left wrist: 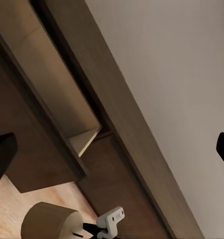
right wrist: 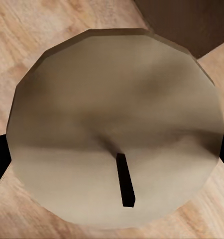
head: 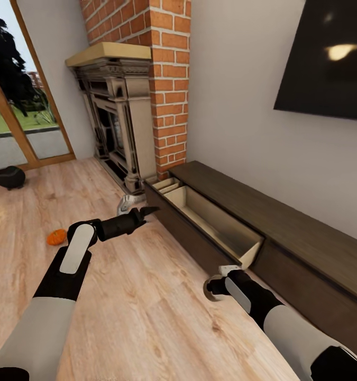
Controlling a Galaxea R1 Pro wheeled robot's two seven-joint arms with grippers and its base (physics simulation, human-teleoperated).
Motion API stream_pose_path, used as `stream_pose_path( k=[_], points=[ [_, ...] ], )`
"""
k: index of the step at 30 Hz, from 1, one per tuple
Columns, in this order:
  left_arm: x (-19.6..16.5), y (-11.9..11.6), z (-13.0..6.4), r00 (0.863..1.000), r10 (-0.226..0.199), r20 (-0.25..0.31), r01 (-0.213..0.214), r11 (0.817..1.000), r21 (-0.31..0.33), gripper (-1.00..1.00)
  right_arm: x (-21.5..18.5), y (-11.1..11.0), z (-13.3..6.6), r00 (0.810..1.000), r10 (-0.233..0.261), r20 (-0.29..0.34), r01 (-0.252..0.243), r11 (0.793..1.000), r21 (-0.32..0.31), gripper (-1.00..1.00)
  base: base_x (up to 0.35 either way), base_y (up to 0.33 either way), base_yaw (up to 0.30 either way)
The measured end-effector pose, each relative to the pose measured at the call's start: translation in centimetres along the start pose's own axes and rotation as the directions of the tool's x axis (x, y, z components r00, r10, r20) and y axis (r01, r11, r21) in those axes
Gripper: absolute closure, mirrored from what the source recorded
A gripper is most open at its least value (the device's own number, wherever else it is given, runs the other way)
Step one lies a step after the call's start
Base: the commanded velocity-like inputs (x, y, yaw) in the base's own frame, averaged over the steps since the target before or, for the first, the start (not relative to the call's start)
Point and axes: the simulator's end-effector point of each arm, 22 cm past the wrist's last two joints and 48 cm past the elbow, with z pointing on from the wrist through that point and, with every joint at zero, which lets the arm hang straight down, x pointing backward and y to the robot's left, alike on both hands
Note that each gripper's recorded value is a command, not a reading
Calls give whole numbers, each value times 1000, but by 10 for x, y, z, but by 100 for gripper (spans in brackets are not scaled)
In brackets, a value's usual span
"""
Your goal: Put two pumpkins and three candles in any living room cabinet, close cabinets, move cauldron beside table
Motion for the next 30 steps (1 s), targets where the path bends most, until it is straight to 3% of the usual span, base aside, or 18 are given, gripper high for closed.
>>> stream_pose_path(
  k=[20,30],
  points=[
    [0,1,0,1000,-1,-1,1,1000,-1,-100,0,0,0,1000,0,0,0,1000,0,100,0,0,288],
    [3,6,3,1000,-8,-6,8,1000,-6,-100,4,0,4,1000,2,-9,-2,1000,-1,100,0,0,198]
  ],
)
